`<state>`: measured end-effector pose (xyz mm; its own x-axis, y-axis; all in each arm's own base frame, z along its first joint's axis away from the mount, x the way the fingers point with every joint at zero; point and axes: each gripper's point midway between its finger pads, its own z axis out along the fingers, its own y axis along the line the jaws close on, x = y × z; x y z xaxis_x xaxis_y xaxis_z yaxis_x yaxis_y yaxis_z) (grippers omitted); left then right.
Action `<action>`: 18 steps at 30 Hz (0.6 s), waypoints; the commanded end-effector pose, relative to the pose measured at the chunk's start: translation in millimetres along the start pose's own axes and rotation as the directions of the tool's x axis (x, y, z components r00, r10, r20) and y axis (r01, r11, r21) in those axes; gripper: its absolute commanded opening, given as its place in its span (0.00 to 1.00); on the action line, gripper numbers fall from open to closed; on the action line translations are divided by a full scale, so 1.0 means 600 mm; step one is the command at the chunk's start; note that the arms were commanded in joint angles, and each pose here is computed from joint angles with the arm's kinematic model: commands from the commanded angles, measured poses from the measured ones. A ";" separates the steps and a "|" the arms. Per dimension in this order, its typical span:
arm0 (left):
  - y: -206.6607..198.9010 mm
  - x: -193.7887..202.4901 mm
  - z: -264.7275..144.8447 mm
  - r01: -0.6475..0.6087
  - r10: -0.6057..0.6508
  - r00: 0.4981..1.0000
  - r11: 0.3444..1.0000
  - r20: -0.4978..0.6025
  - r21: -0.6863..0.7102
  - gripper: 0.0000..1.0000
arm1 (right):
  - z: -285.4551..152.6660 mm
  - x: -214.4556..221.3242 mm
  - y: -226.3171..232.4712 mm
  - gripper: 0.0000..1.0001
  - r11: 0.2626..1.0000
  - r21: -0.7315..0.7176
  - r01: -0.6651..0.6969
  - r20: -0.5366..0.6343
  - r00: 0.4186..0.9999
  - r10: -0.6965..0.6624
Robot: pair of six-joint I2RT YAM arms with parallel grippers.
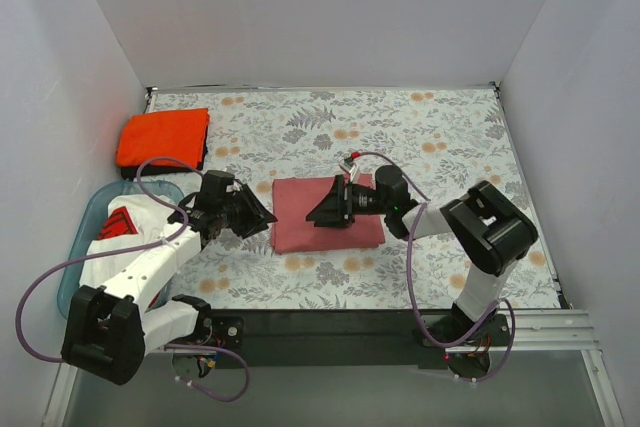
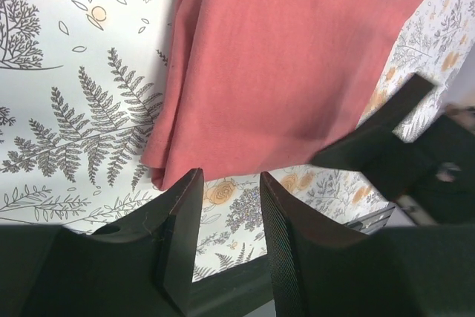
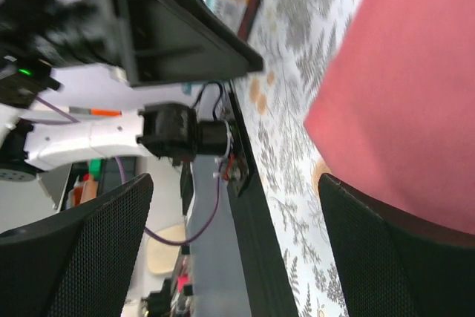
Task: Fold and stack the t-shirts
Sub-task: Fold the tshirt
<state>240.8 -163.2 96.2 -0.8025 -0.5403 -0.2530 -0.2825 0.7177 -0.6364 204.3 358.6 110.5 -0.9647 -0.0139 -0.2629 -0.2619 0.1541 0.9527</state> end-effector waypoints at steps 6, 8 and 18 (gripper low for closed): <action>-0.016 -0.033 -0.010 -0.072 0.072 0.995 0.997 0.071 -0.010 0.41 | -0.091 -0.179 -0.014 0.98 0.992 0.093 0.087 0.239 0.965 -0.107; -0.010 -0.042 -0.015 -0.085 0.089 0.990 0.996 0.107 -0.035 0.44 | -0.107 -0.201 -0.062 0.98 0.991 0.129 0.043 0.258 0.963 -0.075; 0.027 -0.093 -0.060 -0.176 0.221 0.933 0.968 0.283 -0.178 0.66 | -0.124 -0.260 -0.131 0.98 0.986 0.165 0.023 0.286 0.956 -0.071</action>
<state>254.2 -125.3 109.9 -0.7221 -0.4992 -0.4789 -0.2330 0.8273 -0.5111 363.1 271.5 68.1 -0.9208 0.2779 -0.2738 -0.1805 0.3187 0.9305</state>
